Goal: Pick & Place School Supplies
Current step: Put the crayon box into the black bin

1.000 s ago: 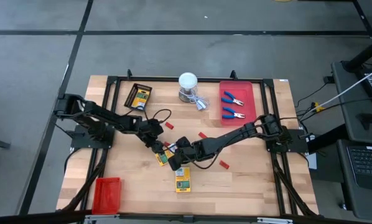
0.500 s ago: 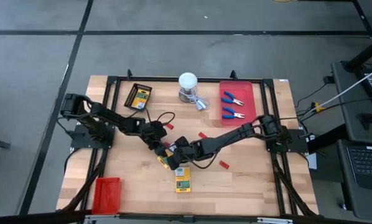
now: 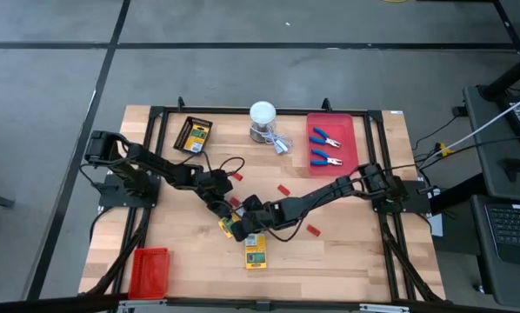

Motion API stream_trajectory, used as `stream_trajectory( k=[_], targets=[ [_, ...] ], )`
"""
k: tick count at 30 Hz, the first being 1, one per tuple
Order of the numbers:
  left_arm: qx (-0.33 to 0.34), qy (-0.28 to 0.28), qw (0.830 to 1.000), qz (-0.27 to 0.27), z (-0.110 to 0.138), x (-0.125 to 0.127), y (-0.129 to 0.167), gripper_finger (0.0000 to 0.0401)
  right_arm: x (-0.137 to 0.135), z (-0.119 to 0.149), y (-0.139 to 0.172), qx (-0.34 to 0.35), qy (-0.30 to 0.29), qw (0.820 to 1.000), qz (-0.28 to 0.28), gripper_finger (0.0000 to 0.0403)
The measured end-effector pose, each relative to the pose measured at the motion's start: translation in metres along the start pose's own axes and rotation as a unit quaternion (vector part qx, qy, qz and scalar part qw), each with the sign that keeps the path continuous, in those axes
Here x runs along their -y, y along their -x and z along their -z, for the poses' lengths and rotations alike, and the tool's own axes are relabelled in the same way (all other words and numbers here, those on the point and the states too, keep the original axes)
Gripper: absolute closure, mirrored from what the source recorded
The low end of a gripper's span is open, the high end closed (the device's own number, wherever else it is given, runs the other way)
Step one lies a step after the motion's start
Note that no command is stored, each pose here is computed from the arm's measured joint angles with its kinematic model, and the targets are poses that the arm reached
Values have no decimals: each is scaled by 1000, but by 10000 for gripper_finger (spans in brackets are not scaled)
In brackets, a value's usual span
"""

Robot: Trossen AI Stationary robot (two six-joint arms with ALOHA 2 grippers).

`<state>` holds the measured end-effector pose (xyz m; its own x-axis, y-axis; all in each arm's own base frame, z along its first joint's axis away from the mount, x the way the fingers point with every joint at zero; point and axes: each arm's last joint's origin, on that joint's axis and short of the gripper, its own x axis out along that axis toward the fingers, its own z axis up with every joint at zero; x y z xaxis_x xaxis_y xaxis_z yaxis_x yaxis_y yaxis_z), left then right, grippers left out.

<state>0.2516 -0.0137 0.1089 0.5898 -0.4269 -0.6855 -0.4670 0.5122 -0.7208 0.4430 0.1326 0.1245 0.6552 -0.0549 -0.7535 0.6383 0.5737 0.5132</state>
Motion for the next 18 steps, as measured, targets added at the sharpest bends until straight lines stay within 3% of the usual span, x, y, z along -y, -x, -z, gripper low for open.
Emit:
stream_trajectory(
  k=[6,12,18],
  targets=[
    [8,-11,1000,18,0,7,7,381,-15,1,13,35,11,999,-12,403],
    [45,-20,998,34,1,22,33,381,-45,-4,53,139,55,988,-29,403],
    [126,-8,991,-44,13,24,75,381,-64,-11,105,265,89,960,-12,398]
  ],
)
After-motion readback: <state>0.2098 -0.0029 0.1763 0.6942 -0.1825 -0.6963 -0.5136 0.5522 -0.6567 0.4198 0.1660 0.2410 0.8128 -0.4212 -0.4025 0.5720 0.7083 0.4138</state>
